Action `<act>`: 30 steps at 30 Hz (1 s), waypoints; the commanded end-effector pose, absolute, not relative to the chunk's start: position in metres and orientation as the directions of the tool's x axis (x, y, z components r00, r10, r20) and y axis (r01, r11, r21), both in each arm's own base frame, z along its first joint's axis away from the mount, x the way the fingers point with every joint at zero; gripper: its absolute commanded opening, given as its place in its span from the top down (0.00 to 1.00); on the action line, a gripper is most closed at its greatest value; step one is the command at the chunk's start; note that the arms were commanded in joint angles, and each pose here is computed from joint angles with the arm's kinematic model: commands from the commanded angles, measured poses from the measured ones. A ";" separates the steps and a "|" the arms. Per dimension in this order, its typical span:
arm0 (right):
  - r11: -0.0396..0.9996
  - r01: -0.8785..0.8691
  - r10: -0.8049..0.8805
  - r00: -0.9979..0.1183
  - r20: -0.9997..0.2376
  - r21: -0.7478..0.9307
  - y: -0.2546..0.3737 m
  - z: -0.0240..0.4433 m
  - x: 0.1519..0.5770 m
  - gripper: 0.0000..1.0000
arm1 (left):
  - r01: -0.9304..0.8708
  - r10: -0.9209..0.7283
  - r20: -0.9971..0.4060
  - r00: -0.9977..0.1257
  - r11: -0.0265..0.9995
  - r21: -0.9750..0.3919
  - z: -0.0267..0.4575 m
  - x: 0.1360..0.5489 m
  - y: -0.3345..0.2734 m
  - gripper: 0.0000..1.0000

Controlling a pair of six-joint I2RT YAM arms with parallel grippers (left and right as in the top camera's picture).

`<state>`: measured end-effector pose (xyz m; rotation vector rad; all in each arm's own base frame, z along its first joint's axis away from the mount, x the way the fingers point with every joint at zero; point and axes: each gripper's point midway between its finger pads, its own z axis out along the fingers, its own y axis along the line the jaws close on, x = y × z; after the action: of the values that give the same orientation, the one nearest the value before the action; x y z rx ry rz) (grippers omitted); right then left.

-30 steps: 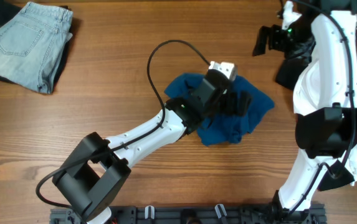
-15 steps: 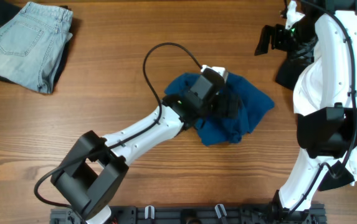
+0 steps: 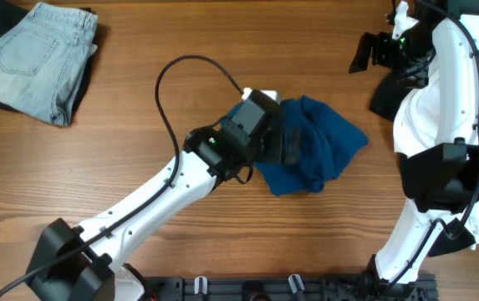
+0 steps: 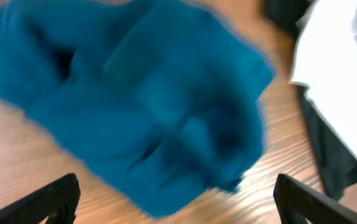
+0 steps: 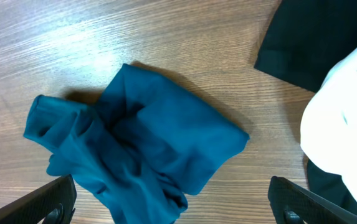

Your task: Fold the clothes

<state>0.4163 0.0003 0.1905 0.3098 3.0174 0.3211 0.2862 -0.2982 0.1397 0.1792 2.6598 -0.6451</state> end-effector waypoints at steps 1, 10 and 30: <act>0.955 0.179 0.211 -0.970 -0.118 0.239 0.003 0.209 0.417 0.00 | 0.119 -0.021 -0.332 -0.943 0.911 -0.394 0.116 0.285 -0.294 0.00; 0.954 0.181 0.214 -0.970 -0.118 0.239 0.003 0.209 0.417 0.00 | 0.074 -0.042 -0.250 -0.967 0.896 -0.437 0.076 0.291 -0.316 0.00; 0.952 0.180 0.214 -0.970 -0.117 0.250 0.004 0.210 0.417 0.01 | 0.212 -0.023 -0.317 -0.948 0.696 -0.685 0.099 0.310 -0.387 0.00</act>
<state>0.4163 0.0015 0.1910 0.3103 3.0163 0.3333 0.3133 -0.3802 0.0972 0.1478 2.6083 -1.0660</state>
